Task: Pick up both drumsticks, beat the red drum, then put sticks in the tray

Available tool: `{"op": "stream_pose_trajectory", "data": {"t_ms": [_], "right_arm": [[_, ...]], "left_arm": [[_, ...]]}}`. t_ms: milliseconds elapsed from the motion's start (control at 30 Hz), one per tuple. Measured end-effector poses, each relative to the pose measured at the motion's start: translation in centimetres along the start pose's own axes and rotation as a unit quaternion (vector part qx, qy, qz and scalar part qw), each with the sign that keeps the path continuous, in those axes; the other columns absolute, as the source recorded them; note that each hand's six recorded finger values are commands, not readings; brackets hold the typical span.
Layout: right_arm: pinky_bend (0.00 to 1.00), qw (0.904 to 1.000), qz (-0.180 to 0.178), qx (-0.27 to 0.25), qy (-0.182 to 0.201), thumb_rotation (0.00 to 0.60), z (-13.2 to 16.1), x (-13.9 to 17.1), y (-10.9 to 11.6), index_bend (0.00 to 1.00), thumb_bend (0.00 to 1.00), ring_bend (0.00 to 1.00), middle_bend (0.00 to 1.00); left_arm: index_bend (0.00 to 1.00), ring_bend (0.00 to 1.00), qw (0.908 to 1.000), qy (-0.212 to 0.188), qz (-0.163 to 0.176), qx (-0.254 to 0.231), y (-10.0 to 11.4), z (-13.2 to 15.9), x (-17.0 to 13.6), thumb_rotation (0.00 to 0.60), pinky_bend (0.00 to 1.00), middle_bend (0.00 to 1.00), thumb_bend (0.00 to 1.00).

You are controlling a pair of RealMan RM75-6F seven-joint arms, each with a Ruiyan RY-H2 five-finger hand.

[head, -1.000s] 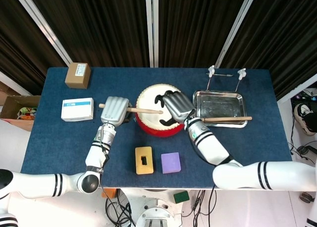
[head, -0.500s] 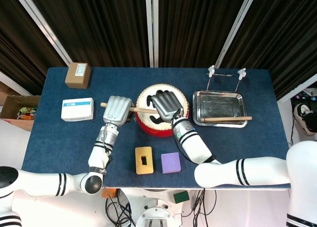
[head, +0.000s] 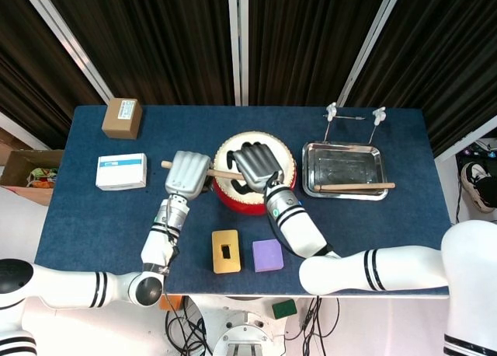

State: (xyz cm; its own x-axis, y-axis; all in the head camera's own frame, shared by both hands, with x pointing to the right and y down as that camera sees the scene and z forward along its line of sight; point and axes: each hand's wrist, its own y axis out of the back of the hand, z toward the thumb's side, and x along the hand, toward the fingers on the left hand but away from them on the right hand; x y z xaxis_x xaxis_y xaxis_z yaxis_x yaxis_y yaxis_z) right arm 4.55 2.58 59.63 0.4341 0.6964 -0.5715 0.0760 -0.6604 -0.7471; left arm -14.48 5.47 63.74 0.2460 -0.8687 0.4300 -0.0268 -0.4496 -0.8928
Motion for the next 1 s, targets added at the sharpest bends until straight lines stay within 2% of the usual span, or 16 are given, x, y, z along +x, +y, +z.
{"op": "stream_pose_trajectory", "data": {"t_ms": [333, 567, 767, 933, 1000], "right_arm": [[0.33, 1.0, 0.001, 0.0, 0.0, 0.6, 0.23, -0.29, -0.33, 0.5, 0.42, 0.26, 0.55], [0.34, 1.0, -0.002, 0.004, 0.005, 0.6, 0.59, -0.33, -0.41, 0.58, 0.51, 0.3, 0.55], [0.35, 0.9999, -0.012, 0.008, 0.007, 0.6, 0.7, -0.28, -0.38, 0.66, 0.62, 0.34, 0.58], [0.35, 0.9998, -0.012, 0.014, 0.009, 0.6, 0.61, -0.14, -0.58, 0.67, 0.63, 0.34, 0.59], [0.35, 0.9998, -0.011, 0.017, 0.009, 0.6, 0.53, -0.06, -0.69, 0.68, 0.63, 0.34, 0.59]], "left_arm": [[0.94, 0.99, 1.0, 0.0, 0.001, 0.004, 0.08, 0.17, 0.02, 0.6, 1.0, 0.96, 0.34], [0.89, 0.96, 1.0, -0.002, 0.001, 0.009, 0.03, 0.22, 0.01, 0.6, 1.0, 0.93, 0.33], [0.73, 0.86, 0.9999, -0.001, 0.003, 0.016, 0.12, -0.04, 0.0, 0.6, 1.0, 0.8, 0.3], [0.47, 0.67, 0.9997, 0.005, 0.003, 0.022, 0.23, -0.44, -0.03, 0.6, 1.0, 0.57, 0.16], [0.39, 0.6, 0.9996, 0.008, 0.001, 0.026, 0.25, -0.6, -0.1, 0.6, 1.0, 0.5, 0.11]]}}
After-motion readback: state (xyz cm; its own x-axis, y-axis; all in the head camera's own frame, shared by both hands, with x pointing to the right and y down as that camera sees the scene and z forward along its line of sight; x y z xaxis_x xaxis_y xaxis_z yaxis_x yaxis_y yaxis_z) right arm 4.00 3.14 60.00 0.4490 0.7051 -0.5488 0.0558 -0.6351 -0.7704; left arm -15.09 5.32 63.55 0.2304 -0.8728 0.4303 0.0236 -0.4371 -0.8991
